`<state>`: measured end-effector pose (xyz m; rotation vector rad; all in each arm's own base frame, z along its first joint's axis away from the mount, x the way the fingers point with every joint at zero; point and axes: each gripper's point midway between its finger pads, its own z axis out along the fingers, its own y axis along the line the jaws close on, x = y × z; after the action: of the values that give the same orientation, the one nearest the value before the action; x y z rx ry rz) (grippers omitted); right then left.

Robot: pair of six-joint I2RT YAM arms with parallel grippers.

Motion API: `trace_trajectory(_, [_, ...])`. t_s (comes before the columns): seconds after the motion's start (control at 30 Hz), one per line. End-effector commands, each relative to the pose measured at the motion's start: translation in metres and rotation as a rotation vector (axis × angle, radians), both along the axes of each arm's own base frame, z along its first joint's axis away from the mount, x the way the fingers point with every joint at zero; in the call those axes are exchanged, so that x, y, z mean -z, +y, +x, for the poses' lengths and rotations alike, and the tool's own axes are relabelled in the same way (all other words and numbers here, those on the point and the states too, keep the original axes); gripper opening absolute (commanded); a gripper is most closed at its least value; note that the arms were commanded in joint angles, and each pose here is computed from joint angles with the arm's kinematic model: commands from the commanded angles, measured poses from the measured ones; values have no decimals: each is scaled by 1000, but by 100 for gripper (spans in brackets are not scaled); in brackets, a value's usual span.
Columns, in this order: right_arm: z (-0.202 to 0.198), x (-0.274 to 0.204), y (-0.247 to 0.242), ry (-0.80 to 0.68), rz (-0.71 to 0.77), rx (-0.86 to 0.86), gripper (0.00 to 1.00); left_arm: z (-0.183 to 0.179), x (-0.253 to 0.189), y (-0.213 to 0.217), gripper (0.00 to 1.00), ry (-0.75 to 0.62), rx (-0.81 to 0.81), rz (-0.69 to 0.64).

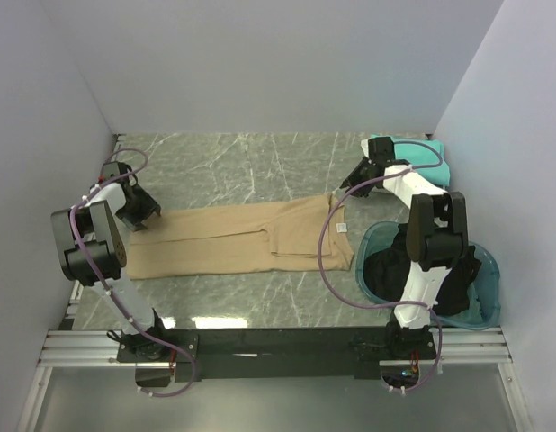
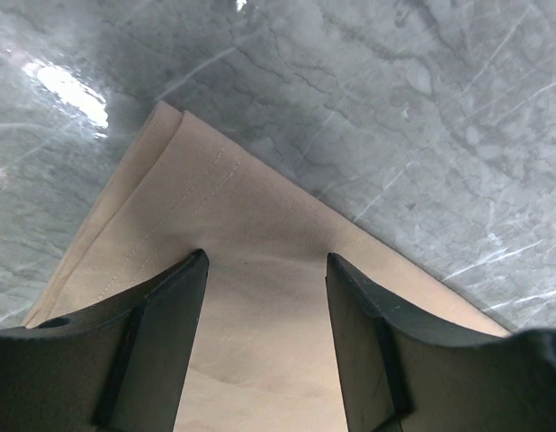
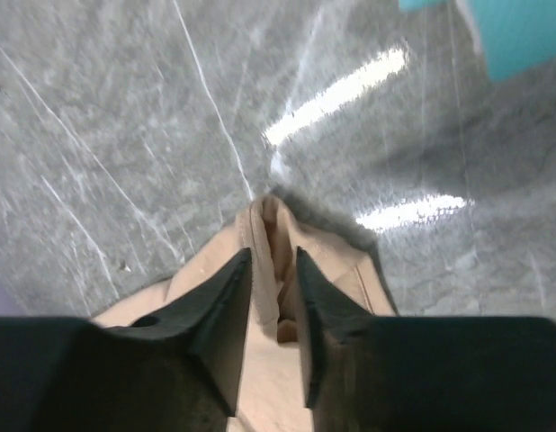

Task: Fold and stack the t-shirts
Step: Fold the tshirt

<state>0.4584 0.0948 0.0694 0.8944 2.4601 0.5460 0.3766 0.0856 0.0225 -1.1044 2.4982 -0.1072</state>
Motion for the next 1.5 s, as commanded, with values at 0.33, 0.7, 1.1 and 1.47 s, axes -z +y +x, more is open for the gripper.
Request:
trace_trajectory(0.33, [22,-11,2,-83,-36,-188,40,-40,41,16,64,189,-26,45])
trace_trajectory(0.7, [15,28,21,-27,-59,-331,40,-39,40,18,64,195,-22,49])
trace_trajectory(1.1, [11,43,39,17,-78,-417,40,-37,41,17,64,195,-16,42])
trace_trajectory(1.47, [-15,53,34,89,-170,-445,37,-38,41,20,64,191,-24,39])
